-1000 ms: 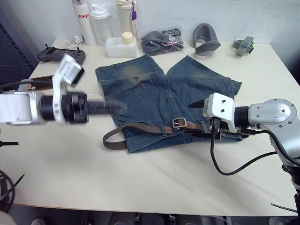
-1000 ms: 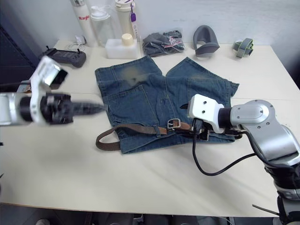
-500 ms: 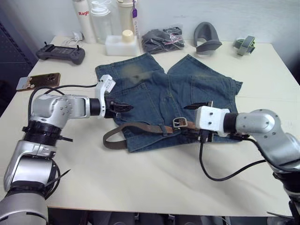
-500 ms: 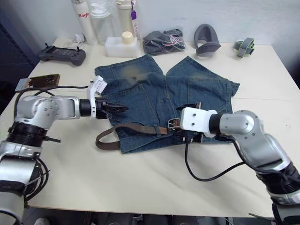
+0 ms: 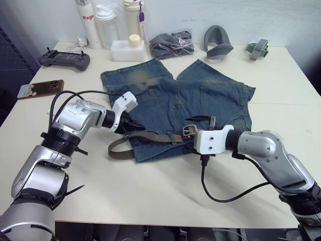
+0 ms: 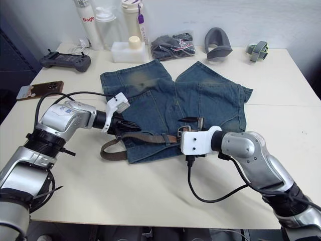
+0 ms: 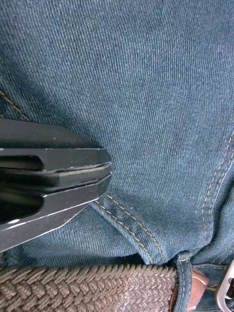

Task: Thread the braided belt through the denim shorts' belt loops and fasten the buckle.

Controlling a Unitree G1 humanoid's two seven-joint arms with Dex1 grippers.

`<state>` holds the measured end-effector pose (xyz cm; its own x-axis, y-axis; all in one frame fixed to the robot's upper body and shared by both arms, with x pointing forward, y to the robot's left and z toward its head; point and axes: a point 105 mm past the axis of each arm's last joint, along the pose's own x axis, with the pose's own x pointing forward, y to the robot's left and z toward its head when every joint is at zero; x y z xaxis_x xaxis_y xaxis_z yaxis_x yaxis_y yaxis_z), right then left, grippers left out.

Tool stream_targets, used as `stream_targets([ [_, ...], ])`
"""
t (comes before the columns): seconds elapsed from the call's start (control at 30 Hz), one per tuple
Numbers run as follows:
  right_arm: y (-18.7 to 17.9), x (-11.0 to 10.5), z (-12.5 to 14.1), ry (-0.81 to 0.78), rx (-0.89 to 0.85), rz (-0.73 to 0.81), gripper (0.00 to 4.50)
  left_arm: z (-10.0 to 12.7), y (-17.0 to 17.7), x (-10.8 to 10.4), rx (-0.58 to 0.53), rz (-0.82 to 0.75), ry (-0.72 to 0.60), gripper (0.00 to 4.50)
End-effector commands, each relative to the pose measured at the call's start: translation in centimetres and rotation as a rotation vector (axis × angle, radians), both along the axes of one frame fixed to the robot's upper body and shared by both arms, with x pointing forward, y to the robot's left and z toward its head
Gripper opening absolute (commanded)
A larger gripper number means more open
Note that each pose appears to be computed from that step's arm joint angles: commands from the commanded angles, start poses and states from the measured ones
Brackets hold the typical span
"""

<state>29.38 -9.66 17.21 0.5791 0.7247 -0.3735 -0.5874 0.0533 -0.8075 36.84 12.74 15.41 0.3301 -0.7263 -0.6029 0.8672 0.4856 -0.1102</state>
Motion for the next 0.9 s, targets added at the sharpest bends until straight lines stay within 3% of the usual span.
stream_targets([
  [0.03,0.9,-0.2,0.4,-0.065,0.006,0.025,4.50,-1.8,0.9,-0.1,0.068,0.031,0.045,0.05],
  [0.17,1.0,0.2,0.3,-0.077,0.003,0.024,4.50,-1.7,0.7,-0.2,0.055,0.023,0.047,0.05],
  [0.43,0.9,0.0,3.2,-0.016,0.109,0.053,4.50,-2.1,1.3,-0.5,0.079,0.024,0.039,0.05],
  [0.9,0.9,0.9,0.5,-0.009,0.038,0.050,4.50,-1.4,1.4,-0.4,0.089,0.034,-0.005,0.05],
])
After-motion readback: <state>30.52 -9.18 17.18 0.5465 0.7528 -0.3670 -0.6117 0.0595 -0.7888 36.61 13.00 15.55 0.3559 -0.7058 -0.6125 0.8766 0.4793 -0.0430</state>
